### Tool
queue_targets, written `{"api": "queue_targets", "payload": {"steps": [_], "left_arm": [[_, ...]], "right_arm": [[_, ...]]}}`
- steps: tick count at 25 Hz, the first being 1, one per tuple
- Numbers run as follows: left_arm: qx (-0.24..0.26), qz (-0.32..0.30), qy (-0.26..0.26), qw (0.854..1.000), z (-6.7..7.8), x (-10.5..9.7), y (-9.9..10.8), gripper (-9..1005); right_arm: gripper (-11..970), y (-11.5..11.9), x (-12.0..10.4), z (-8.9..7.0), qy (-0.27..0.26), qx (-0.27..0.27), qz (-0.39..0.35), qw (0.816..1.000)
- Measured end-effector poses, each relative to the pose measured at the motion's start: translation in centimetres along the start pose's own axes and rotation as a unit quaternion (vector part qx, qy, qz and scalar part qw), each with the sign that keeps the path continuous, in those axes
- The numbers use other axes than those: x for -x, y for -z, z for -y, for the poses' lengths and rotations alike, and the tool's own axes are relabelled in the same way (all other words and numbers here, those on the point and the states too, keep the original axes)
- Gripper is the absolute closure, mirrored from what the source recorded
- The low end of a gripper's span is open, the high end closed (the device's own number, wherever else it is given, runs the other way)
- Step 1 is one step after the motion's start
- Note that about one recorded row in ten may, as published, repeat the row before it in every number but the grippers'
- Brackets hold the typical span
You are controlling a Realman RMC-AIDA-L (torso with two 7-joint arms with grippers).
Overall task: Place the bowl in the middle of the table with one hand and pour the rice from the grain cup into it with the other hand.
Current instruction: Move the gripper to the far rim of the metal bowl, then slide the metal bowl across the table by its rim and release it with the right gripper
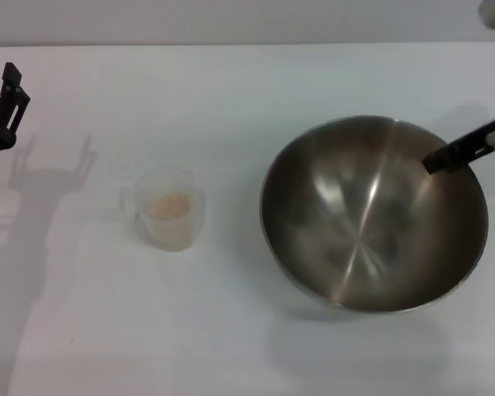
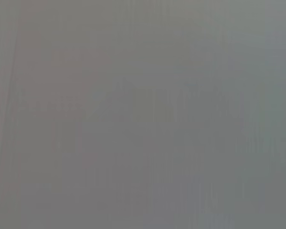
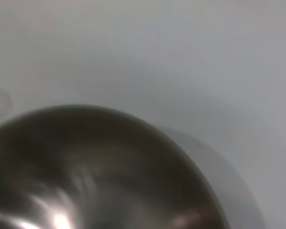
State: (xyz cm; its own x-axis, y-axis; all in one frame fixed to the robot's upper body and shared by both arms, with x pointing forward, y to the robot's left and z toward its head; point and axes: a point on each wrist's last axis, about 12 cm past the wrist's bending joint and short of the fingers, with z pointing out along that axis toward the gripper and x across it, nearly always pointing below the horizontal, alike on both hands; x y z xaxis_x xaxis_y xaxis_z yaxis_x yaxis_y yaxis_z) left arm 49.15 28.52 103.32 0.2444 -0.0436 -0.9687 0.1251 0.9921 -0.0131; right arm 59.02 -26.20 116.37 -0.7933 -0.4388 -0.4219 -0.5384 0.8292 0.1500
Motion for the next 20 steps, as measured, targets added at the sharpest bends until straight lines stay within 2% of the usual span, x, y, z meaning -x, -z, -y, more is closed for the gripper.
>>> {"api": "queue_targets", "payload": {"steps": [5, 10, 15, 20], "left_arm": [[0.0, -0.001, 0.0, 1.0, 0.0, 0.0, 0.1, 159], [-0.002, -0.001, 0.001, 1.0, 0.1, -0.1, 0.1, 159], [-0.003, 0.001, 0.002, 1.0, 0.2, 0.0, 0.1, 160], [-0.003, 0.003, 0.003, 1.0, 0.2, 0.1, 0.0, 160]], "right_arm": [[952, 0.9, 0.0, 0.4, 0.007, 0.027, 0.039, 0.999], [956, 1.4, -0.3, 0.2, 0.028, 0.05, 0.061, 0.997], [956, 1.2, -0.4, -1.0, 0.058, 0.088, 0.063, 0.992], [956, -0.4, -0.1, -2.8, 0.096, 0.109, 0.026, 0.989]]}}
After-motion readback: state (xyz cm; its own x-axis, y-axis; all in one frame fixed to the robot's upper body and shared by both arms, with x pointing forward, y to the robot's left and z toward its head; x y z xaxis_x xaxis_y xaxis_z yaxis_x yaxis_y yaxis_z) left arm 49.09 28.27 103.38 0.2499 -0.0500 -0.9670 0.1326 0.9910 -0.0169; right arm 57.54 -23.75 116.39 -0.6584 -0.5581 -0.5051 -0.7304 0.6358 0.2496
